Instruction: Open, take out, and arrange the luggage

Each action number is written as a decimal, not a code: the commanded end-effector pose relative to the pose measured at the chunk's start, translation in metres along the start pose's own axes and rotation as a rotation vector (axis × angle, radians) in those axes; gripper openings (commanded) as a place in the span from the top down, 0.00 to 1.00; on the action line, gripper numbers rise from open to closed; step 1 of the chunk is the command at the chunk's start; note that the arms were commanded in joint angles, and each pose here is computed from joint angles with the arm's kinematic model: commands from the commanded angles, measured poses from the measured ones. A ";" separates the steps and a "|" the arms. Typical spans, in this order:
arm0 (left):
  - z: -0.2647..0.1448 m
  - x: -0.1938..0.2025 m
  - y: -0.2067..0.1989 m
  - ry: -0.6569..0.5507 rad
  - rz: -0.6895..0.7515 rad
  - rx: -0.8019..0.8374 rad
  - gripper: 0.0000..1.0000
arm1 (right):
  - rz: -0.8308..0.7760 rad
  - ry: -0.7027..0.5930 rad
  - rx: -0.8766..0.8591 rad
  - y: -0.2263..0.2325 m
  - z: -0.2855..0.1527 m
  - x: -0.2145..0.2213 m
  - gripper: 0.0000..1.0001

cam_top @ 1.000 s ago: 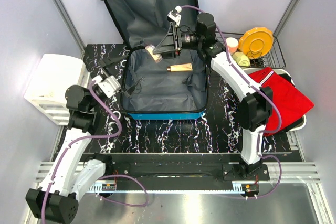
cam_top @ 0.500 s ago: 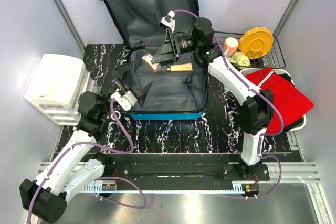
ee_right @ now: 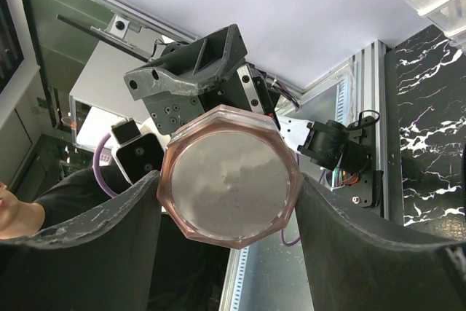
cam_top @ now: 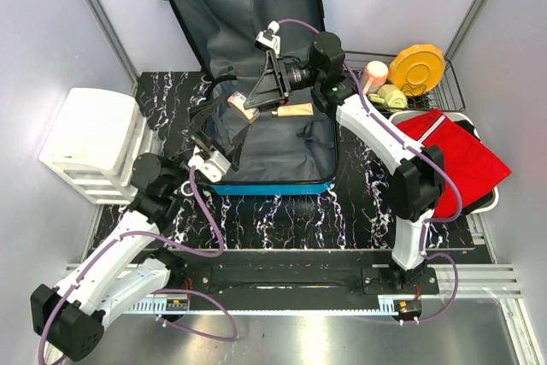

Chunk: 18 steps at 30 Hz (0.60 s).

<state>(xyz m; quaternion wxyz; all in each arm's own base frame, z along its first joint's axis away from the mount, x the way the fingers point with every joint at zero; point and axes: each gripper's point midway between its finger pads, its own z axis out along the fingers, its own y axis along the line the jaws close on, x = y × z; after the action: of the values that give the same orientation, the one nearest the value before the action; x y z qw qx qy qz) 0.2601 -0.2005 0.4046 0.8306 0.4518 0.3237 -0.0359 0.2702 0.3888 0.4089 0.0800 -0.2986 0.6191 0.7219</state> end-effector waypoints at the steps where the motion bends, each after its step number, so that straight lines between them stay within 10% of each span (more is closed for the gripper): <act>1: 0.005 -0.012 0.015 -0.037 0.068 -0.045 0.14 | -0.087 0.028 -0.043 0.034 0.005 0.006 0.78; 18: 0.010 -0.014 0.019 -0.034 0.188 -0.042 0.21 | -0.040 0.035 -0.040 0.026 0.006 0.012 0.81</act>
<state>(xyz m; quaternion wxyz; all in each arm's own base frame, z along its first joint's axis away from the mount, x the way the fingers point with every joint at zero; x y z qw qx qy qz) 0.2674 -0.2049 0.4013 0.8270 0.4707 0.3074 0.0075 0.2640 0.3929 0.4059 0.0645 -0.2952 0.6199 0.7242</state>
